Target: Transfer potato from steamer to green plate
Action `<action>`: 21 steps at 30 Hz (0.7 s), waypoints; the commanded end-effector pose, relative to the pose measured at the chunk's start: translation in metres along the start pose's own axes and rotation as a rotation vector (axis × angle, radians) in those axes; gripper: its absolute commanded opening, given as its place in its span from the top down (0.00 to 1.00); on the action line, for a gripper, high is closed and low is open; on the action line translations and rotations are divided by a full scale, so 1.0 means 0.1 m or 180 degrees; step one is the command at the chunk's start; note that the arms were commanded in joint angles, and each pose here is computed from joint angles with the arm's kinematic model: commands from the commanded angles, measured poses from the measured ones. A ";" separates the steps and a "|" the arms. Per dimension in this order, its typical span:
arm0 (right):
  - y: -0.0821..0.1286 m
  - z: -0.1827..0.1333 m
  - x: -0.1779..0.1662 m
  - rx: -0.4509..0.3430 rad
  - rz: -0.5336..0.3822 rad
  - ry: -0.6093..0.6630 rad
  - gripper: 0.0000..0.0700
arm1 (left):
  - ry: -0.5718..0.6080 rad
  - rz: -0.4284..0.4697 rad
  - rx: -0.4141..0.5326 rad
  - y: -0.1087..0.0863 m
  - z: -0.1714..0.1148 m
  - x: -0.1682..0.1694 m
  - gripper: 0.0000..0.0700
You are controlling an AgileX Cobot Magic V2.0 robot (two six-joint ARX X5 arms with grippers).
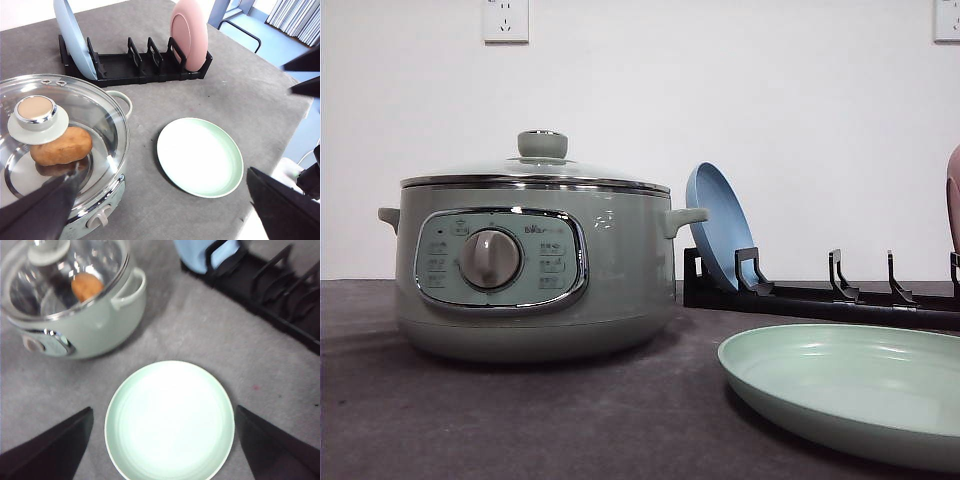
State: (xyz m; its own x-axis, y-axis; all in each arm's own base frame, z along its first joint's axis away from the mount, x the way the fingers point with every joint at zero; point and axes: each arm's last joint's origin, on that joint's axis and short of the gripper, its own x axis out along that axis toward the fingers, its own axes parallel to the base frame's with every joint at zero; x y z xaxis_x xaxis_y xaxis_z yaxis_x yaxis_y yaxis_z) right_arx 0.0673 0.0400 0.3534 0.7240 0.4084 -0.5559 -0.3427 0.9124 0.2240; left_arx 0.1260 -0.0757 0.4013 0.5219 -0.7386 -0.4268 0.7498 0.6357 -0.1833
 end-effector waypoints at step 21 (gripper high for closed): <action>0.01 -0.02 -0.27 0.0173 0.0418 -0.0428 0.12 | 0.0869 0.0679 -0.0297 0.31 0.51 0.49 0.00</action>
State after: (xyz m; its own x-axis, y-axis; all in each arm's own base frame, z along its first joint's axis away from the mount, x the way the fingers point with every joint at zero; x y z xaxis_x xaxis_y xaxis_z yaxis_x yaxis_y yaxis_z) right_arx 0.0467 0.0300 0.3620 0.7445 0.5111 -0.4295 -0.3989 0.8564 0.3277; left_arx 0.1907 -0.1008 0.4154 0.5183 -0.5085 -0.6876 0.5820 0.7988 -0.1521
